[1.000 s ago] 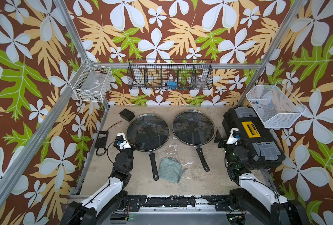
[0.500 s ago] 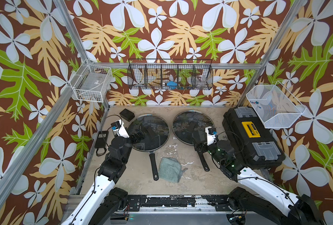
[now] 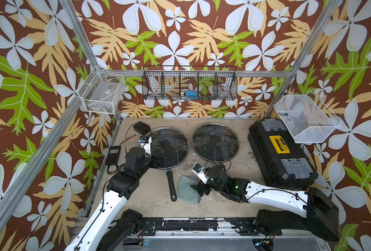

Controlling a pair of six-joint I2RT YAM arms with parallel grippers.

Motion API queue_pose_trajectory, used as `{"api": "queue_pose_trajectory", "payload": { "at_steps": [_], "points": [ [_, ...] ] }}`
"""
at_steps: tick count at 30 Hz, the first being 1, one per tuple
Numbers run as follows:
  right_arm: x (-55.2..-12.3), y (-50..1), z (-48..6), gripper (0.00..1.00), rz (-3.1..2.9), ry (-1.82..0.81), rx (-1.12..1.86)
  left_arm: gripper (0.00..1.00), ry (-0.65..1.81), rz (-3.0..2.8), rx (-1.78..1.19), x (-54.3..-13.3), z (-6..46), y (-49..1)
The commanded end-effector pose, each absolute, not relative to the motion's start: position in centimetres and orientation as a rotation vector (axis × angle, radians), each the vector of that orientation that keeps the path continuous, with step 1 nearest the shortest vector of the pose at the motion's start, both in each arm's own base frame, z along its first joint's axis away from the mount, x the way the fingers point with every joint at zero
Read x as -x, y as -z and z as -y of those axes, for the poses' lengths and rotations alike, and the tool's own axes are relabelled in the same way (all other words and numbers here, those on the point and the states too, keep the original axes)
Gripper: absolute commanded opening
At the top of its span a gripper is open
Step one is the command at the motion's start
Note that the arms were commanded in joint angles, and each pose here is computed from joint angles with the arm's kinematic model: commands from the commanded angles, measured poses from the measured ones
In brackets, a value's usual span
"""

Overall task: Wipe the pot lid with a cloth
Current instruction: Pick up the cleaning item at the center of the board.

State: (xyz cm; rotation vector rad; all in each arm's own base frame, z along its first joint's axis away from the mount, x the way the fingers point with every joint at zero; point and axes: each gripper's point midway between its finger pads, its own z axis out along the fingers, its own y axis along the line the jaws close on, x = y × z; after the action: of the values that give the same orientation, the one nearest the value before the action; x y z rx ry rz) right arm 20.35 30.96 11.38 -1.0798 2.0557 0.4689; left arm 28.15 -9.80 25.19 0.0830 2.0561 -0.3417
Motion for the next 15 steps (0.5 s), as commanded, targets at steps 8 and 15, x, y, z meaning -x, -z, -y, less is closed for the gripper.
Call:
{"api": "queue_pose_trajectory", "payload": {
  "at_steps": [8,15],
  "points": [
    [-18.3,-5.6,-33.7,0.88,-2.192,-0.471,1.274,1.0,0.306,-2.065,-0.14,-27.1,9.5,-25.1],
    [-19.1,-3.0,-34.3,0.89,-2.259,-0.415,1.275,1.0,0.264,-2.055,-0.129,-27.2,8.9,-25.2]
  ]
}}
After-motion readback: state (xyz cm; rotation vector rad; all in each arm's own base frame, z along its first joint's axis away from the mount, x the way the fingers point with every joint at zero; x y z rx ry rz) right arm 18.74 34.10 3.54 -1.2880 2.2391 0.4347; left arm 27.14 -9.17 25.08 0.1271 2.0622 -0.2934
